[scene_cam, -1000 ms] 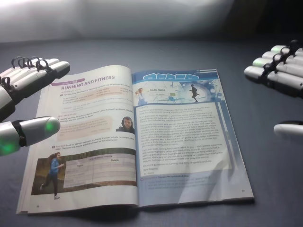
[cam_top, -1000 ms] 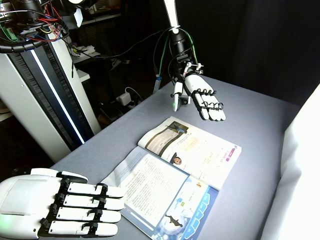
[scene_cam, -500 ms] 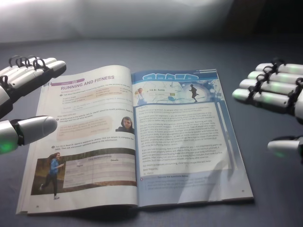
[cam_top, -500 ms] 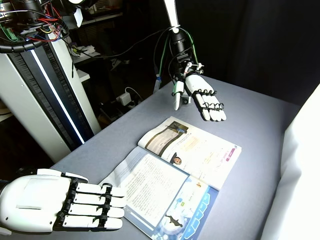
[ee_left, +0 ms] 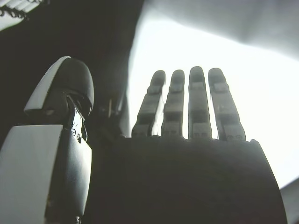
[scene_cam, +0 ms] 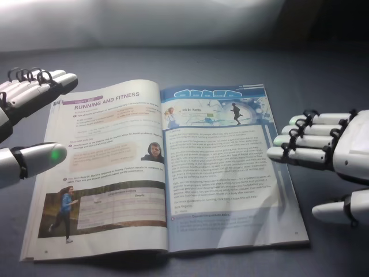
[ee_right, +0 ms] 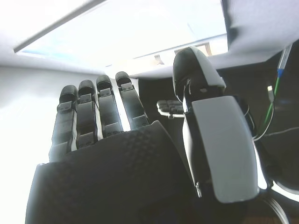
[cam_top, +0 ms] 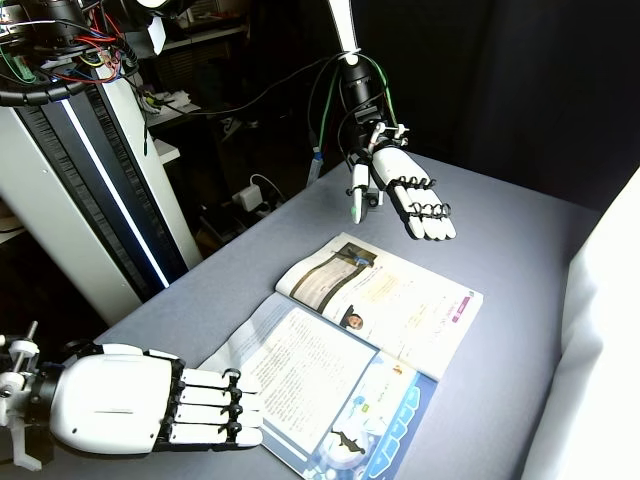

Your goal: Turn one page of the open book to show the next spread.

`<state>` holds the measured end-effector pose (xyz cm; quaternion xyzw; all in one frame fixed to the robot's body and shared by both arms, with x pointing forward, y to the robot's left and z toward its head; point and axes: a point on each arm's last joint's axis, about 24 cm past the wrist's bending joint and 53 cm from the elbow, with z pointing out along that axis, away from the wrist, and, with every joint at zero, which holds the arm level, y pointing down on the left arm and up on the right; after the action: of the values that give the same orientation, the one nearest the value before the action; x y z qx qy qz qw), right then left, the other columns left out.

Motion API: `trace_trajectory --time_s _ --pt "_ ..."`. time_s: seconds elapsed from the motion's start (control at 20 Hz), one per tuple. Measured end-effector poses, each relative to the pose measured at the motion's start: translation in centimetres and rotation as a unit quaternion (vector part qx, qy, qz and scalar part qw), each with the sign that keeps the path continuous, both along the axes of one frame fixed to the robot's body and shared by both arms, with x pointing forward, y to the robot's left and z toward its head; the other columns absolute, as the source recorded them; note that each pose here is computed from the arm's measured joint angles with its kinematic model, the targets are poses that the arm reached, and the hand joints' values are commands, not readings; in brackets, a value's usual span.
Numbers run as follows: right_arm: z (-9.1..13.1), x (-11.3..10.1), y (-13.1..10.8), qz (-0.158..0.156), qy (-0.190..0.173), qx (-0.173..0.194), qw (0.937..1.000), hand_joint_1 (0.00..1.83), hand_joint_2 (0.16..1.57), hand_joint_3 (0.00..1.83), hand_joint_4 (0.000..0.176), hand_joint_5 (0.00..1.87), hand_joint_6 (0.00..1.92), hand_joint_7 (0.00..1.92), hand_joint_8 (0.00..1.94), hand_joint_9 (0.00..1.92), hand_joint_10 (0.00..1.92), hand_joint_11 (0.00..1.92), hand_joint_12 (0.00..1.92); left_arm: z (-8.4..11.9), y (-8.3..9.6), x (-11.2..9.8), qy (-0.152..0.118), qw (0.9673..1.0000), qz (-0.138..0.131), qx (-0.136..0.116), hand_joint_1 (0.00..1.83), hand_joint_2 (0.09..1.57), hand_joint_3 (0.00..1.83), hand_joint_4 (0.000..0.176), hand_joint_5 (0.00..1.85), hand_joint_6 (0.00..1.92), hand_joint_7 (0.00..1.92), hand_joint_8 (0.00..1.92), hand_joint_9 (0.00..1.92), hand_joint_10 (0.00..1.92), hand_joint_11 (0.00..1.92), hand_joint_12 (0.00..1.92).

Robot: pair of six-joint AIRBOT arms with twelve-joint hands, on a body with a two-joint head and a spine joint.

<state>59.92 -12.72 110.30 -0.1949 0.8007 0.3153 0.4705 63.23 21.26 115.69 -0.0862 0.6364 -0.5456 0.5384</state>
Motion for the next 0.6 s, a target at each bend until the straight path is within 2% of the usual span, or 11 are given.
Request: trace_trajectory --time_s 0.1,0.25,0.35,0.4,0.6 --pt "-0.2 0.1 0.2 0.001 0.001 -0.001 1.0 0.11 1.3 0.0 0.0 0.0 0.0 0.0 0.0 0.0 0.0 0.0 0.0 0.0 0.0 0.0 0.0 1.0 0.001 -0.001 0.15 1.35 0.0 0.037 0.0 0.0 0.0 0.0 0.0 0.0 0.0 0.0" --pt "-1.0 0.1 0.4 0.003 0.009 -0.008 0.9999 0.07 1.3 0.0 0.0 0.0 0.0 0.0 0.0 0.0 0.0 0.0 0.0 0.0 0.1 0.1 0.0 1.0 0.002 -0.001 0.14 1.35 0.0 0.031 0.0 0.0 0.0 0.0 0.0 0.0 0.0 0.0" --pt "-1.4 0.0 0.7 0.008 0.011 -0.012 0.9998 0.09 1.3 0.0 0.0 0.0 0.0 0.0 0.0 0.0 0.0 0.0 0.0 0.1 0.1 0.1 0.0 1.0 0.003 -0.002 0.13 1.35 0.0 0.036 0.0 0.0 0.0 0.0 0.0 0.0 0.0 0.0" --pt "-1.5 0.0 0.7 0.01 0.012 -0.013 0.9998 0.11 1.3 0.0 0.0 0.0 0.0 0.0 0.0 0.0 0.0 0.0 0.0 0.1 0.1 0.1 0.0 1.0 0.003 -0.002 0.14 1.35 0.0 0.032 0.0 0.0 0.0 0.0 0.0 0.0 0.0 0.0" --pt "-2.7 -0.3 1.4 0.02 0.033 -0.015 0.9991 0.11 1.29 0.0 0.0 0.0 0.0 0.0 0.0 0.0 0.0 0.0 0.0 0.1 0.3 0.1 0.0 1.0 0.005 -0.003 0.1 1.35 0.0 0.036 0.0 0.0 0.0 0.0 0.0 0.0 0.0 0.0"
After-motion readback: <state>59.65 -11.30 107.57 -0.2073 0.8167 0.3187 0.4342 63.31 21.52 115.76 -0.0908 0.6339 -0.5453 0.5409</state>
